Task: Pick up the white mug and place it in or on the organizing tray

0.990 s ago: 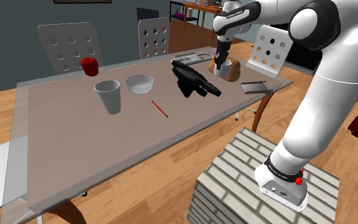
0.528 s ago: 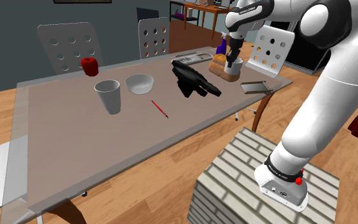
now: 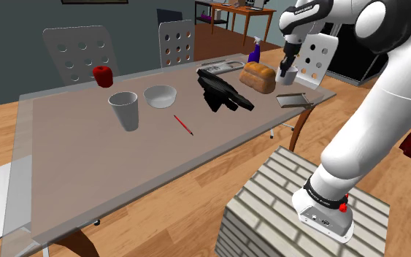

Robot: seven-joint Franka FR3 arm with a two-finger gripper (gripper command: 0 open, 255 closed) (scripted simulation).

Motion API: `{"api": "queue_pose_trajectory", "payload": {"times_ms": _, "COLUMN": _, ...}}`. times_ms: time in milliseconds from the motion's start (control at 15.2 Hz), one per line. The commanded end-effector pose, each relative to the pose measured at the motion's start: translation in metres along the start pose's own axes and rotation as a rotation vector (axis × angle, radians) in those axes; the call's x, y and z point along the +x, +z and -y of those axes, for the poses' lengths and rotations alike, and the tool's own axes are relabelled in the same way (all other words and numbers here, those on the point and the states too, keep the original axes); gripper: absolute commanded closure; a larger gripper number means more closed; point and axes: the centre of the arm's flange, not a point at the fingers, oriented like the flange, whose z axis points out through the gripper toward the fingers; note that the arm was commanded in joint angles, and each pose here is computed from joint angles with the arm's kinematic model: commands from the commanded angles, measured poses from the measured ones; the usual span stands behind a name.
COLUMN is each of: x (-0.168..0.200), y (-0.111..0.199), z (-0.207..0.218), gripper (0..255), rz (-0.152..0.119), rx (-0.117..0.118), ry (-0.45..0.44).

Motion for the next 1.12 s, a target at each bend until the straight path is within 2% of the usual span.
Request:
{"api": "queue_pose_trajectory", "payload": {"times_ms": 0, "x": -0.021, "y": 0.0, "z": -0.018, "gripper": 255, "rz": 0.0, "rx": 0.0, "ry": -0.001}}
{"api": "queue_pose_trajectory", "payload": {"times_ms": 462, "x": -0.086, "y": -0.004, "z": -0.077, "gripper": 255, "rz": 0.0, "rx": 0.0, "ry": -0.001}}
{"api": "queue_pose_trajectory", "payload": {"times_ms": 1056, "x": -0.086, "y": 0.044, "z": -0.075, "gripper": 255, "rz": 0.0, "rx": 0.0, "ry": -0.001}}
